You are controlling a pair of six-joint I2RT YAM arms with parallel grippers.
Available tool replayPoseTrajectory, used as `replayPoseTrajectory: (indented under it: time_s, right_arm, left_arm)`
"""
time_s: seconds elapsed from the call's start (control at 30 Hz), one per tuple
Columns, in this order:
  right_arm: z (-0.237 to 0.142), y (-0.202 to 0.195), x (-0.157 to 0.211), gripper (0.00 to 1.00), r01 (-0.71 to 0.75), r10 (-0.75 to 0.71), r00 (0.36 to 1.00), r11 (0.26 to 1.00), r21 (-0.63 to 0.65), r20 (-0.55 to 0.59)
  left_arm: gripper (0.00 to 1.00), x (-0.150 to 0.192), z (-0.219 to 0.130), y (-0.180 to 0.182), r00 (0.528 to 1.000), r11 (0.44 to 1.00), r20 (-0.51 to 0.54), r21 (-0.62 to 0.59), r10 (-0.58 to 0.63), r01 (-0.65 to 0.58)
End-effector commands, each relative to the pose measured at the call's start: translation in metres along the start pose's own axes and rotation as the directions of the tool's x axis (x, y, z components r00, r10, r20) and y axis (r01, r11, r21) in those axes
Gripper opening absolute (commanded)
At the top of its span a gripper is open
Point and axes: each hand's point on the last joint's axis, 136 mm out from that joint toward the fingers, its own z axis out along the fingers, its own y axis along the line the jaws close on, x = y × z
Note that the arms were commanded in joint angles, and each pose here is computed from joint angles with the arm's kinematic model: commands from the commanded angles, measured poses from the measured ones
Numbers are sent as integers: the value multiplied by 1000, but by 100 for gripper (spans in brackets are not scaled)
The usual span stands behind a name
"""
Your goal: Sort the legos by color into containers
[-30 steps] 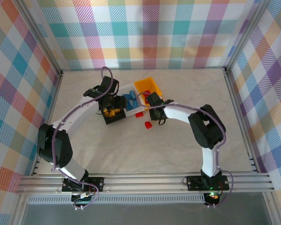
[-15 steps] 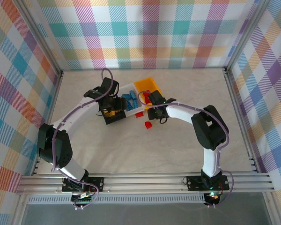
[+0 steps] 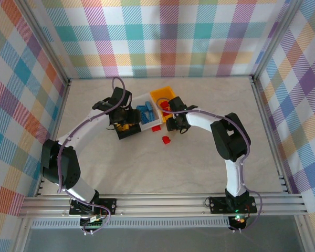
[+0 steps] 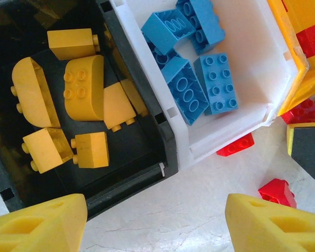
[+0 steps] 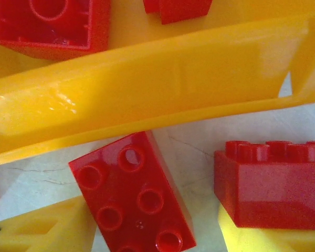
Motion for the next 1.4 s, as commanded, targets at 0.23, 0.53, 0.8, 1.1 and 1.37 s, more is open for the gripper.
replayPoseTrajectory:
  time_s: [0.23,0.53,0.8,1.1,1.37]
  right_arm:
    - [14,8,3,38,66,-65,998,996,-63,21]
    - [-11,10,0,29,74,-69,995,994,-79,67]
    - [-59,4,18,30,33,-21,994,994,-105,108]
    - [-108,18,-24,30,42,-4,974,985,-165,226]
    - [-79,41,-91,31,90,-50,970,983,-160,236]
  left_arm:
    - [71,-1,1,4,1000,1000,7,22,-22,22]
    - [71,6,-2,3,1000,999,0,34,-30,30]
    - [71,17,3,-3,1000,999,-16,46,-24,25]
    - [71,33,1,-18,1000,998,-25,65,0,1]
    - [71,57,-3,-41,999,994,-48,106,12,-7]
